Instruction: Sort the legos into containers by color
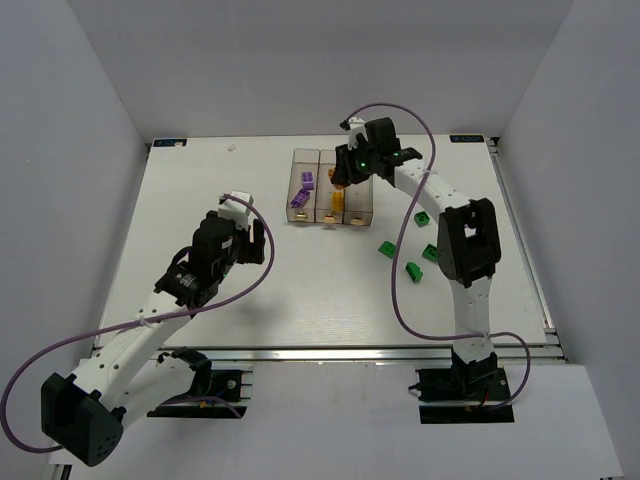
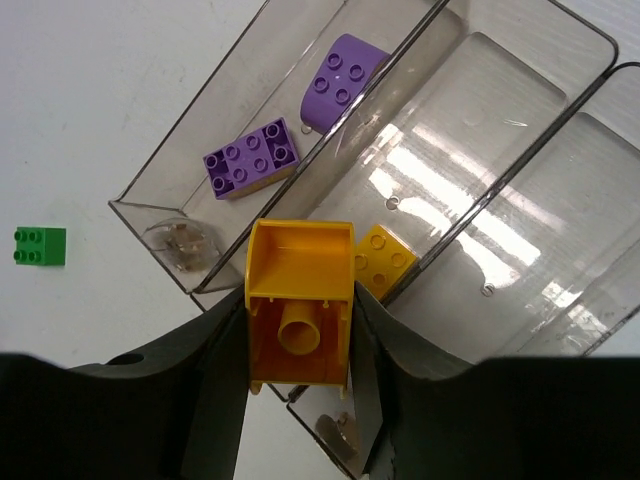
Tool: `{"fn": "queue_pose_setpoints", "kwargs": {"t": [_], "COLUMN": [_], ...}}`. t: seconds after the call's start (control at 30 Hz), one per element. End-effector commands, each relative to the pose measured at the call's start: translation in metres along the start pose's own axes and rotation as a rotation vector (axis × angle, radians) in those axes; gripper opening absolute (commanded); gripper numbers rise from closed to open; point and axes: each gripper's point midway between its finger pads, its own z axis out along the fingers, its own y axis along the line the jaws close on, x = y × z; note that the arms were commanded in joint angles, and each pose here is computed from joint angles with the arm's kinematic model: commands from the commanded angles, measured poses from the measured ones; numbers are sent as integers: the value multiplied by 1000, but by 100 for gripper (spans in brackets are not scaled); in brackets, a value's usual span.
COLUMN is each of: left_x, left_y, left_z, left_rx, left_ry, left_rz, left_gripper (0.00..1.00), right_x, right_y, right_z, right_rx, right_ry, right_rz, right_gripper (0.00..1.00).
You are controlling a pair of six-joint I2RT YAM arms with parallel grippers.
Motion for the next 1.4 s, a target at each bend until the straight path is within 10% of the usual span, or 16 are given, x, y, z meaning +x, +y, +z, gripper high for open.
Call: {"fn": "queue_pose_setpoints", "kwargs": {"t": [0.0,0.23,0.37,0.47,0.57,0.67,0.73,0.9,1.37], "left_x": [-2,-1,3,9,22,39,44,64,89], "left_y": [3,1,1,-3,-5,-7,-6,0,5], "left_z": [-1,0,2,6,16,28,33,49,94], "left_rx": [-16,-8,-8,8,3,-8,-17,-71,-199], "left_ry": [-12,-16,-2,20,92,176,209,302,473], "left_rz": [9,8,8,7,4,3,-13,-44,-350], "left_gripper": [82,83,81,70,24,5,9,75,72], "right_x": [-22,-16,-17,-34,-27,-2,19,73,107], "right_y": [11,16,13,12,10,27,28,40,41], "right_z": [2,15,4,-31,-81,-134,-171,-212,-243], "right_rx": [-26,-34,-5,45,78,9,-12,-87,-188], "right_ry": [-39,-18,-23,-89,-112,-157,-208,-152,-193], "right_rz": [-4,2,-1,-21,-27,-33,-97,-122,-104], "right_gripper": [46,77,74,63,34,12,19,80,83]}}
